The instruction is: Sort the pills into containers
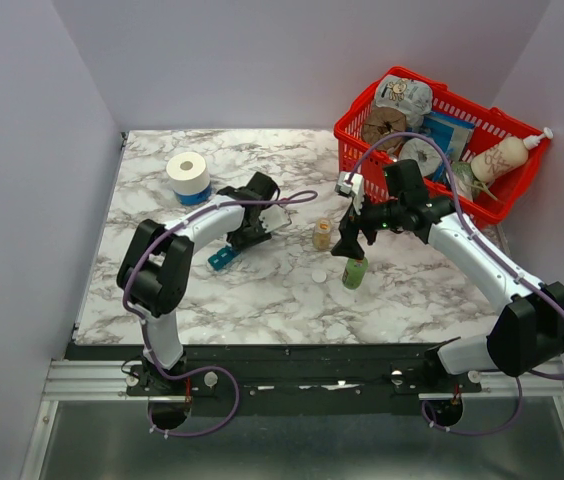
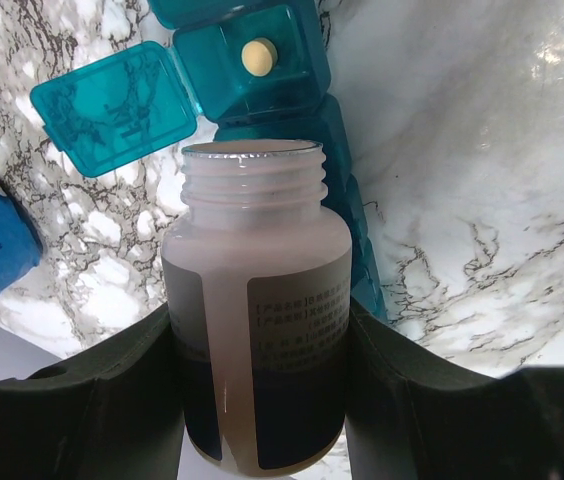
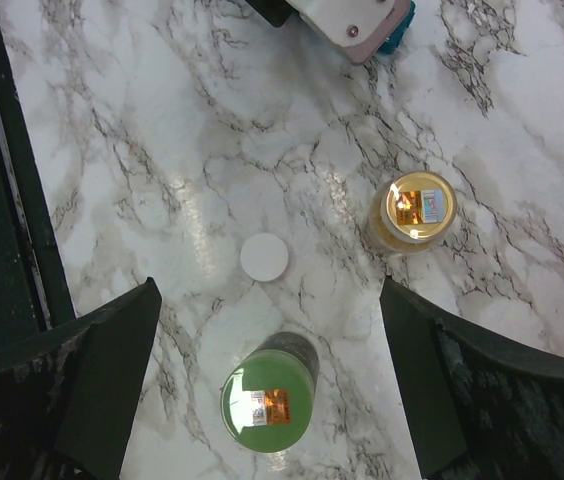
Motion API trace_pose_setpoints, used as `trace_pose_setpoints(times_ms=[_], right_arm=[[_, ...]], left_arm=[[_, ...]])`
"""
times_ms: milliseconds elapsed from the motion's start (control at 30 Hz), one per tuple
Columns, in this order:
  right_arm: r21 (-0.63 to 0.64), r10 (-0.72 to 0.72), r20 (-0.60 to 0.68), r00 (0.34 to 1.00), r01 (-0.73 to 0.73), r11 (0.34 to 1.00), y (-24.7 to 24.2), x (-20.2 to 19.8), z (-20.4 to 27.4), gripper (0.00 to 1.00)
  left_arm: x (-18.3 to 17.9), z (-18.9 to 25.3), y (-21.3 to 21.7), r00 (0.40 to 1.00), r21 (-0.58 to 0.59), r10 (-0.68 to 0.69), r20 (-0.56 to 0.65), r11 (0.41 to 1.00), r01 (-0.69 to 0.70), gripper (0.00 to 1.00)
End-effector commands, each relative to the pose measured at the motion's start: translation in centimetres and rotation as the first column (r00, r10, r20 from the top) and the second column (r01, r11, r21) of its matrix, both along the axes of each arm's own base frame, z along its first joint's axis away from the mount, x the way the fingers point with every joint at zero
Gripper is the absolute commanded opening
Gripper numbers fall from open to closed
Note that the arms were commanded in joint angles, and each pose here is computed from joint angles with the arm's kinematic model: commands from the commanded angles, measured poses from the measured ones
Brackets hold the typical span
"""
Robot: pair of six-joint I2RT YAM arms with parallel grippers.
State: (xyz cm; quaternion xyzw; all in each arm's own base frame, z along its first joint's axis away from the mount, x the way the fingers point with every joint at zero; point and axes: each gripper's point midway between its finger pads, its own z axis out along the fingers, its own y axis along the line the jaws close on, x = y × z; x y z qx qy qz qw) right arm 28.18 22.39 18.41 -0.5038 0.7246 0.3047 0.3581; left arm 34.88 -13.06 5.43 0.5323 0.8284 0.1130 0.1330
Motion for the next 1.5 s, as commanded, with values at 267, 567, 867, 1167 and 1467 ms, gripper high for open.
trace_pose_setpoints(times_ms=[267,567,867,1167,1467], right_arm=[[0.016,0.011,-0.025,1.0,-0.011,1.0,0.1,-0.3,-0.4,1.0],[0.012,0.011,-0.032,0.999,-0.01,1.0,0.0,-0.2,-0.7,1.0],[-0.01,-0.01,-0.028,1.0,0.01,1.0,-0.4,0.4,-1.3,1.0],[-0.033,-0.021,-0.049,0.999,0.02,0.999,-0.6,0.8,-2.6,1.0],[-0.047,-0.027,-0.073,0.997,0.023,0.999,-0.7,1.0,-3.6,1.0]], left_arm=[[0.8,0.9,-0.8,0.998,-0.052,0.019,0.064,0.999,-0.016,0.0],[0.4,3.6,-2.5,0.973,-0.283,0.066,0.223,0.959,0.0,0.0],[-2.5,12.4,-4.4,0.846,-0.697,0.208,0.49,0.677,0.237,0.0],[-9.5,23.6,-4.6,0.66,-0.788,0.454,0.598,0.183,0.588,0.0],[-9.7,24.2,-5.3,0.674,-0.778,0.43,0.601,0.122,0.616,0.0]])
